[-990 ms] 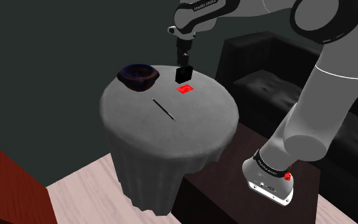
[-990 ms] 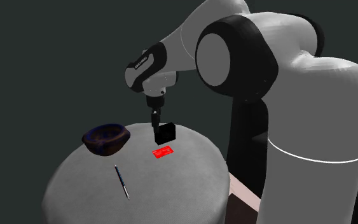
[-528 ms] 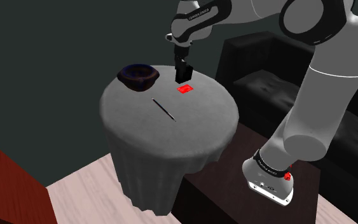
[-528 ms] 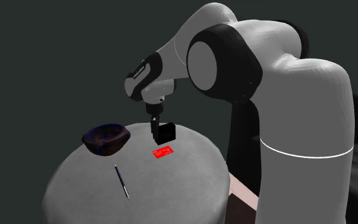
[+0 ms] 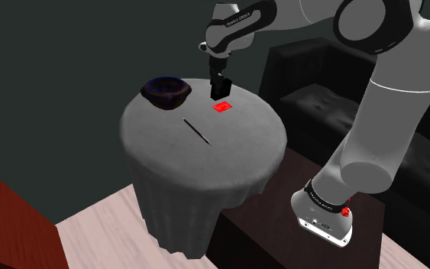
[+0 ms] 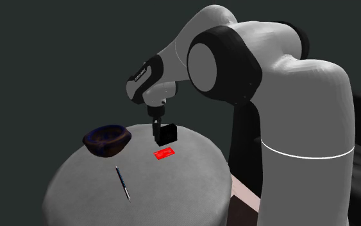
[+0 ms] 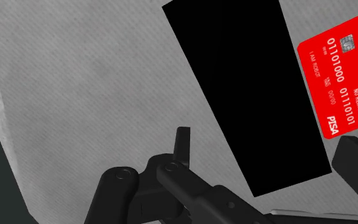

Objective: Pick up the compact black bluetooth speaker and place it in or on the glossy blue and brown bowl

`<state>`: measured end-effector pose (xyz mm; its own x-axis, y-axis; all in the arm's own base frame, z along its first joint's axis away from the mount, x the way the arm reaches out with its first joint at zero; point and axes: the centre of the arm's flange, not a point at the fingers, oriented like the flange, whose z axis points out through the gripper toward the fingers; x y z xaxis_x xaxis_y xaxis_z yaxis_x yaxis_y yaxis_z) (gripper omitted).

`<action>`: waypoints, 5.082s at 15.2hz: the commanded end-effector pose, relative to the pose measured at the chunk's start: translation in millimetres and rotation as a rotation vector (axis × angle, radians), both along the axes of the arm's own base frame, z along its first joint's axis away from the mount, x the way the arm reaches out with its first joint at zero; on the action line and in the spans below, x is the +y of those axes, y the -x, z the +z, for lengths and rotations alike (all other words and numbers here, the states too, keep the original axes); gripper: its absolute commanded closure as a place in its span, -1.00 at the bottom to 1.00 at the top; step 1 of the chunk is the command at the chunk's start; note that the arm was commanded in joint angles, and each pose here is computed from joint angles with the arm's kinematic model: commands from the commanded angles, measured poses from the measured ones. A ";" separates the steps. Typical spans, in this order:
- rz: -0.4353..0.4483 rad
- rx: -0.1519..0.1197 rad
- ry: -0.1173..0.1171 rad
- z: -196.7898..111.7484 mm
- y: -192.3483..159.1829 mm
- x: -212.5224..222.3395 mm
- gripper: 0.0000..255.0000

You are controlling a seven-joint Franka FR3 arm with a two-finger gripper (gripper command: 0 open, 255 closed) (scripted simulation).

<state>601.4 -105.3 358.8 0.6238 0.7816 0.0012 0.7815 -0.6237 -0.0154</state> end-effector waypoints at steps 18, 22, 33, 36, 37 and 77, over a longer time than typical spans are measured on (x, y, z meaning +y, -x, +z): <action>0.000 0.000 0.000 42.2 0.0 0.0 1.00; 0.000 0.000 0.000 63.3 0.0 0.0 1.00; 0.000 0.000 0.000 121.4 0.0 0.0 1.00; 0.000 0.000 0.000 137.3 0.0 0.0 1.00; 0.000 0.000 0.000 142.5 0.0 0.0 1.00; 0.000 0.000 0.000 112.5 -116.9 237.3 1.00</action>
<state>718.5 131.5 475.8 0.6238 0.7816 0.0004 0.7815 -0.6237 -0.0161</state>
